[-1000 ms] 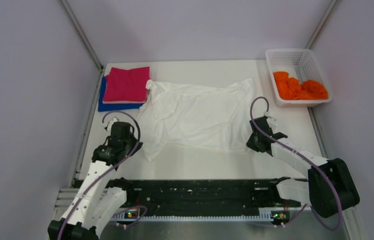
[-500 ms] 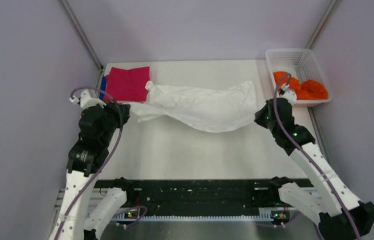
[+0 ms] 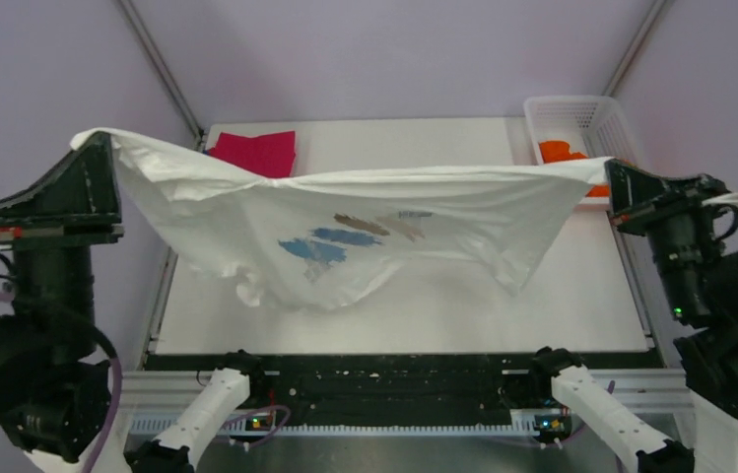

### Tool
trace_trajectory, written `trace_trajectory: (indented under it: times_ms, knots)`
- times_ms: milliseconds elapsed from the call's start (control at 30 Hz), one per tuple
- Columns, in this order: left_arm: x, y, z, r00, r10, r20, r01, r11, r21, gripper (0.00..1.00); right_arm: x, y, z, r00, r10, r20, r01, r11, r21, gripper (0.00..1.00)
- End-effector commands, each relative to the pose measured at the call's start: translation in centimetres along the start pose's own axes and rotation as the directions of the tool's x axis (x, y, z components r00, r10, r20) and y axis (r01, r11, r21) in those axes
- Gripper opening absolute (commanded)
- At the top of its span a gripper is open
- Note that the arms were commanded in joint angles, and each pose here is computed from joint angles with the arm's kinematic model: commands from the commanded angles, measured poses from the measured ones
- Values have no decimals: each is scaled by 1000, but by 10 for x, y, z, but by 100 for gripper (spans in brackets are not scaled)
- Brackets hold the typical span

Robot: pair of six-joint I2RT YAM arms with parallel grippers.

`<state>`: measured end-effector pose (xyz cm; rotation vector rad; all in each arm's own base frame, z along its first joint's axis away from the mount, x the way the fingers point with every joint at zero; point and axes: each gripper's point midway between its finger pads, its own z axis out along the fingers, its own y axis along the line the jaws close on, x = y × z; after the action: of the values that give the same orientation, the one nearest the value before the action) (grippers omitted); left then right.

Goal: Fold and stack the t-shirts
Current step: Flatten out the tshirt

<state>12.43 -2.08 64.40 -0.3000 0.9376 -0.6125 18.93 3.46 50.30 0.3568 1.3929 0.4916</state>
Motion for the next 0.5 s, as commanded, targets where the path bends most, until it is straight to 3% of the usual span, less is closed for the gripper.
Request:
trace_trajectory:
  times_ms: [0, 100, 233, 367, 467]
  knots:
    - [-49, -49, -6, 993, 67, 92, -83, 982, 172, 0, -40, 39, -48, 999, -11, 34, 18, 977, -213, 0]
    - [-70, -64, -17, 988, 58, 145, -89, 970, 225, 0, -61, 54, -75, 997, 7, 71, 14, 954, -301, 0]
    - [-71, -72, -21, 988, 56, 144, -93, 959, 266, 0, -76, 55, -93, 993, 16, 113, 20, 949, -315, 0]
    - [-56, -62, -3, 991, 68, 114, -93, 969, 231, 0, -71, 40, -80, 993, -2, 120, 30, 972, -232, 0]
    - [-26, -37, 26, 994, 91, 66, -100, 985, 142, 0, -51, 14, -53, 995, -34, 95, 43, 995, -92, 0]
